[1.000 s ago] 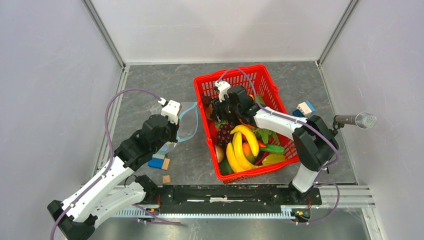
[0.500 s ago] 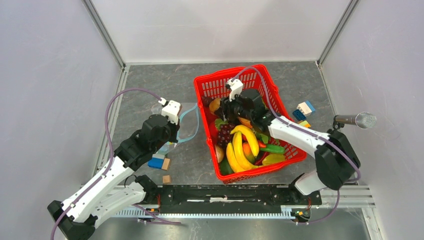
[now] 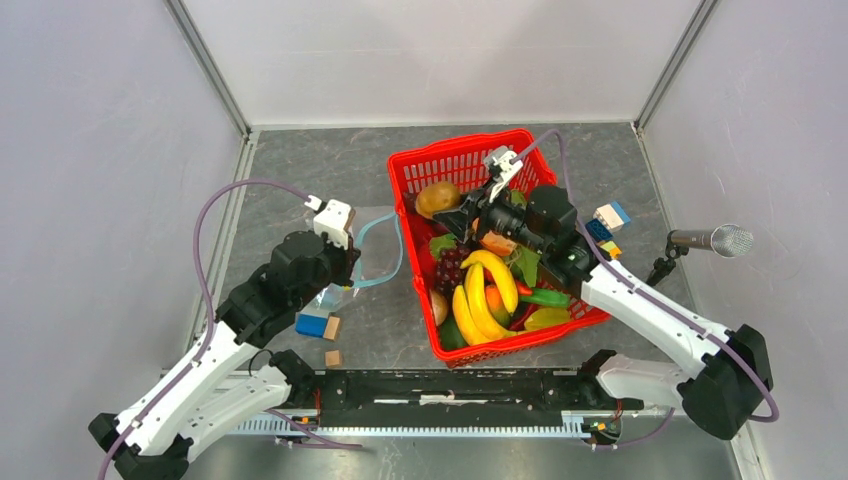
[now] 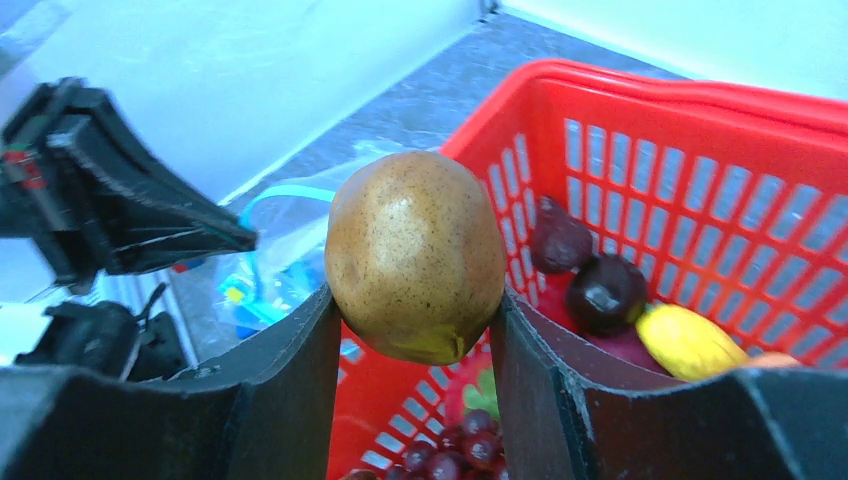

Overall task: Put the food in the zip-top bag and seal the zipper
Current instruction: Pick up the fake fruit from the bin, then place the fake fruit in the zipper food storage bag.

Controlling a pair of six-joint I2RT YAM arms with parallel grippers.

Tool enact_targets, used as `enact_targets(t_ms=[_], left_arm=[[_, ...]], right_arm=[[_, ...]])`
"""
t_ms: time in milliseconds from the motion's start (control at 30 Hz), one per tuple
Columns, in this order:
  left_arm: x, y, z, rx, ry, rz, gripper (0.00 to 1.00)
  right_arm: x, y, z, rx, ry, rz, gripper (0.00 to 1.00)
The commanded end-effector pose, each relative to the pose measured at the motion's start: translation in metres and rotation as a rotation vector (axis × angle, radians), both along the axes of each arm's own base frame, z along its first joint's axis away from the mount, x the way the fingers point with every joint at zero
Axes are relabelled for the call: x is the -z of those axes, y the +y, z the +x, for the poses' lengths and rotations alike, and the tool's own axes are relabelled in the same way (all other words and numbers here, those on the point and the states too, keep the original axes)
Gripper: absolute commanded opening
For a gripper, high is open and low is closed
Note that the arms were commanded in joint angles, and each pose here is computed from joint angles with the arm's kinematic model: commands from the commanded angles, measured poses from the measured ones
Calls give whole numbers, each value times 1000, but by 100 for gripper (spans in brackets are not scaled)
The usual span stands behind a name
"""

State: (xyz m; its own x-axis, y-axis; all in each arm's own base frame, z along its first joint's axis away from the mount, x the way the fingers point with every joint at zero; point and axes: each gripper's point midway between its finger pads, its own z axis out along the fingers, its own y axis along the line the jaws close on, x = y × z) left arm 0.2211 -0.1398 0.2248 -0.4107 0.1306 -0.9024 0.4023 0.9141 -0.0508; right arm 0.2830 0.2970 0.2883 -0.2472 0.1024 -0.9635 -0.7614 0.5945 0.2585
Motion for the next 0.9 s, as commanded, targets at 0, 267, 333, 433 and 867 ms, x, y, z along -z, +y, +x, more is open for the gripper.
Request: enact_targets(t_ms=[0, 267, 333, 433, 867], left_arm=[[-33, 1, -2, -34, -28, -97, 2], [-53, 9, -7, -82, -28, -138, 2], [-56, 12, -7, -101, -28, -144, 2], [-57, 21, -8, -146, -29, -137, 2], [-71, 15, -18, -116, -48, -261, 2]], right_arm=[[-40, 27, -33, -163, -79, 45, 38], [-36, 81, -56, -216, -107, -109, 37], [-31, 90, -56, -212, -109, -145, 38], [-20, 100, -55, -199, -85, -202, 38], [1, 127, -45, -173, -67, -285, 47]])
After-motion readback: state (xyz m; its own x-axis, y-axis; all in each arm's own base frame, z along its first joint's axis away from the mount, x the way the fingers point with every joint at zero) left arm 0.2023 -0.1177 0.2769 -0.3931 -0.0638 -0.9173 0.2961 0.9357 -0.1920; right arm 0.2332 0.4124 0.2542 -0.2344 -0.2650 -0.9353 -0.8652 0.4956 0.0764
